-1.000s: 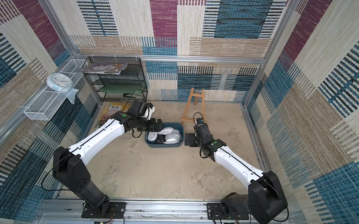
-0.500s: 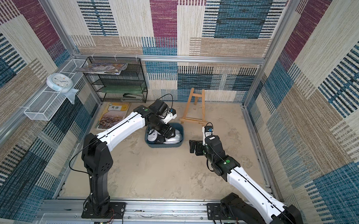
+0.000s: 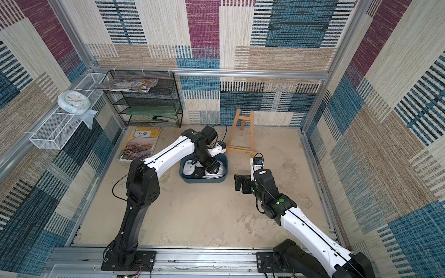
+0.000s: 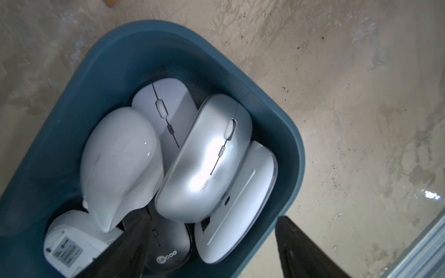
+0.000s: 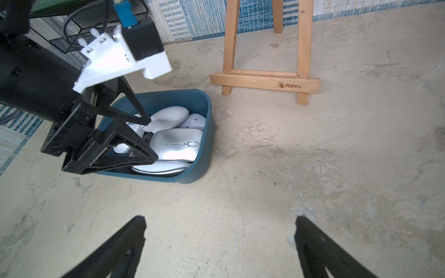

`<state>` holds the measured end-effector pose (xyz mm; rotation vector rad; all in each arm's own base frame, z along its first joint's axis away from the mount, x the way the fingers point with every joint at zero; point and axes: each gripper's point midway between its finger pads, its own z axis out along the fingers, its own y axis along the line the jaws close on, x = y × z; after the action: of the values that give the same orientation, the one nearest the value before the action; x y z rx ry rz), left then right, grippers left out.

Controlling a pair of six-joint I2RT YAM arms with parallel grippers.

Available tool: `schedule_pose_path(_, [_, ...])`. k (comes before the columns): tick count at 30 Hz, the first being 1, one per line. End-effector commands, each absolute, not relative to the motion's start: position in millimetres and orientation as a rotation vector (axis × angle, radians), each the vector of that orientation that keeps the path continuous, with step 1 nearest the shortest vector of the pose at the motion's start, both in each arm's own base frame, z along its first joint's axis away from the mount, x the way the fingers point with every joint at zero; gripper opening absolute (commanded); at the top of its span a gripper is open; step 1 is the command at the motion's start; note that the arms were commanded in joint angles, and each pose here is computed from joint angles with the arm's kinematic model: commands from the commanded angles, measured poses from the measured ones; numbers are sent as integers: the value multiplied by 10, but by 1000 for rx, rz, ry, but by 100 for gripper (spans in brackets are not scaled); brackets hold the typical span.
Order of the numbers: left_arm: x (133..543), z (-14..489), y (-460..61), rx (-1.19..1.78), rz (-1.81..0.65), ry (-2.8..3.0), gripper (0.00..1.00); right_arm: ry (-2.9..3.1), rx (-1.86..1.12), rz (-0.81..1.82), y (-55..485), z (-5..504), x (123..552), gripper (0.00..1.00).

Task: Take out the mouse from the storage box
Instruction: Pick up the mouse from the storage box.

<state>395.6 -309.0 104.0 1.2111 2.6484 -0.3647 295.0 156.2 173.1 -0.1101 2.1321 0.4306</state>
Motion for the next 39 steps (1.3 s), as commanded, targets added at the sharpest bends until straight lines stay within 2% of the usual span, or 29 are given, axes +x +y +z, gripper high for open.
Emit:
schedule_pose_path(1, [3975, 954, -3081, 1263, -304, 2647, 87, 2104, -116, 461, 1629, 1812, 3001, 100])
schedule_pose_path(8, [3981, 727, -3126, 1304, -269, 2668, 83, 2118, -114, 458, 1652, 1785, 3038, 100])
schedule_pose_path(18, [4009, 548, -3051, 1311, -147, 2697, 94, 2126, -112, 466, 1690, 1747, 3075, 100])
schedule_pose_path(21, [4041, 567, -3050, 1303, -133, 2690, 95, 2133, -108, 480, 1708, 1750, 3079, 100])
schedule_pose_path(28, [4074, 669, -3094, 1280, -157, 2667, 78, 2133, -97, 489, 1697, 1744, 3055, 100])
schedule_pose_path(32, [4024, 710, -3111, 1278, -194, 2669, 75, 2134, -91, 483, 1677, 1743, 3044, 100])
schedule_pose_path(39, [3974, 645, -3171, 1264, -259, 2696, 86, 2133, -78, 483, 1652, 1753, 3018, 100])
